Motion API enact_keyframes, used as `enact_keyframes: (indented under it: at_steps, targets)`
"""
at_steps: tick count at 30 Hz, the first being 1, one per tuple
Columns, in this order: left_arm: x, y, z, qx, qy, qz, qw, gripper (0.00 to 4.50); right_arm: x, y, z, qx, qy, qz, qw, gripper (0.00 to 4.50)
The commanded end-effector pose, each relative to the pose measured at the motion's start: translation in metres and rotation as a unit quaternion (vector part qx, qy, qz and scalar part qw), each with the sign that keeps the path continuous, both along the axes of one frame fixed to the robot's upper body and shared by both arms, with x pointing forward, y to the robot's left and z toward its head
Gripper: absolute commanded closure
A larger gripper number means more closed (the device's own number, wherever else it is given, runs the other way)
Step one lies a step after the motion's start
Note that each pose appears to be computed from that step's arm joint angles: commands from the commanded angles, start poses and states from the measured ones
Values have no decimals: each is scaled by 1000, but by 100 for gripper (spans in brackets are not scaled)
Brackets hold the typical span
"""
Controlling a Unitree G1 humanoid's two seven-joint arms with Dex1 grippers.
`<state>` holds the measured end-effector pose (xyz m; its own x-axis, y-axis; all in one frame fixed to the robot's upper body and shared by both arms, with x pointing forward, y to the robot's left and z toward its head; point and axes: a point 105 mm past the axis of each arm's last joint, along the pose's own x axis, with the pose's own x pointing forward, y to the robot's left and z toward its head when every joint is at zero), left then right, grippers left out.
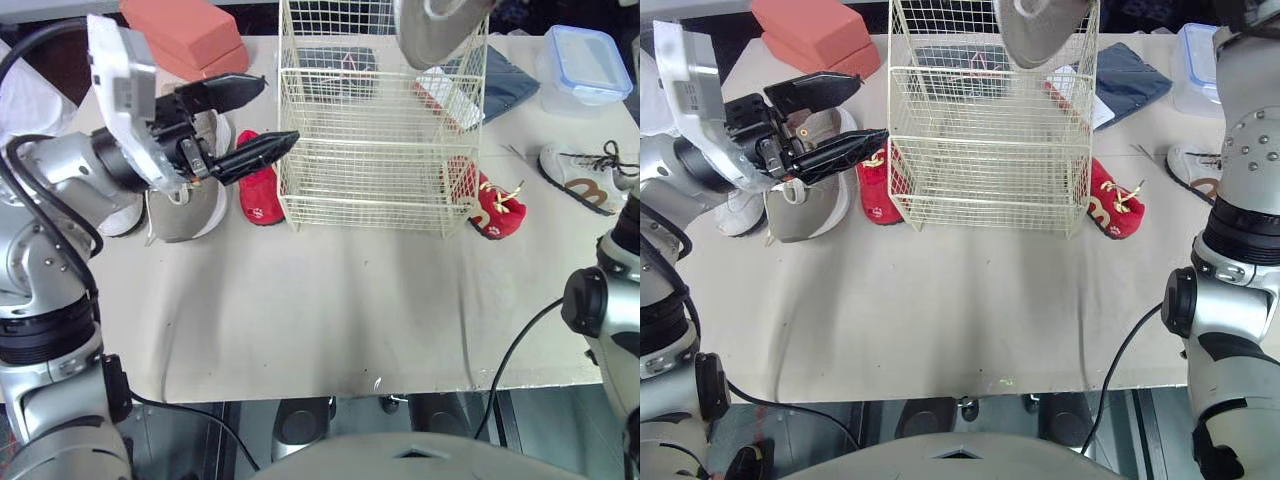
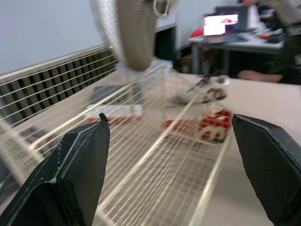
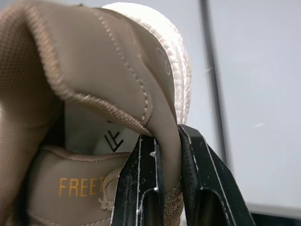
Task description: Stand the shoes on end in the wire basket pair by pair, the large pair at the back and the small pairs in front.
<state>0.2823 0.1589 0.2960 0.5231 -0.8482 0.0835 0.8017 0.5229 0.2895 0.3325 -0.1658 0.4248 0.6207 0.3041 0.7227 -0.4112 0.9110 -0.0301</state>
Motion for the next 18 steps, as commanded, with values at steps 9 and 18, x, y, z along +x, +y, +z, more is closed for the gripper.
enact_keyframes:
  at_steps: [9,18]
  targets:
    - [-14,-6,11,3,-21,7,1000,6,13,24,-22,-89,-15,-94,991,450]
    - [-11,3,12,-3,-17,31,999,6,43,20,-87,-197,129,-133,963,450]
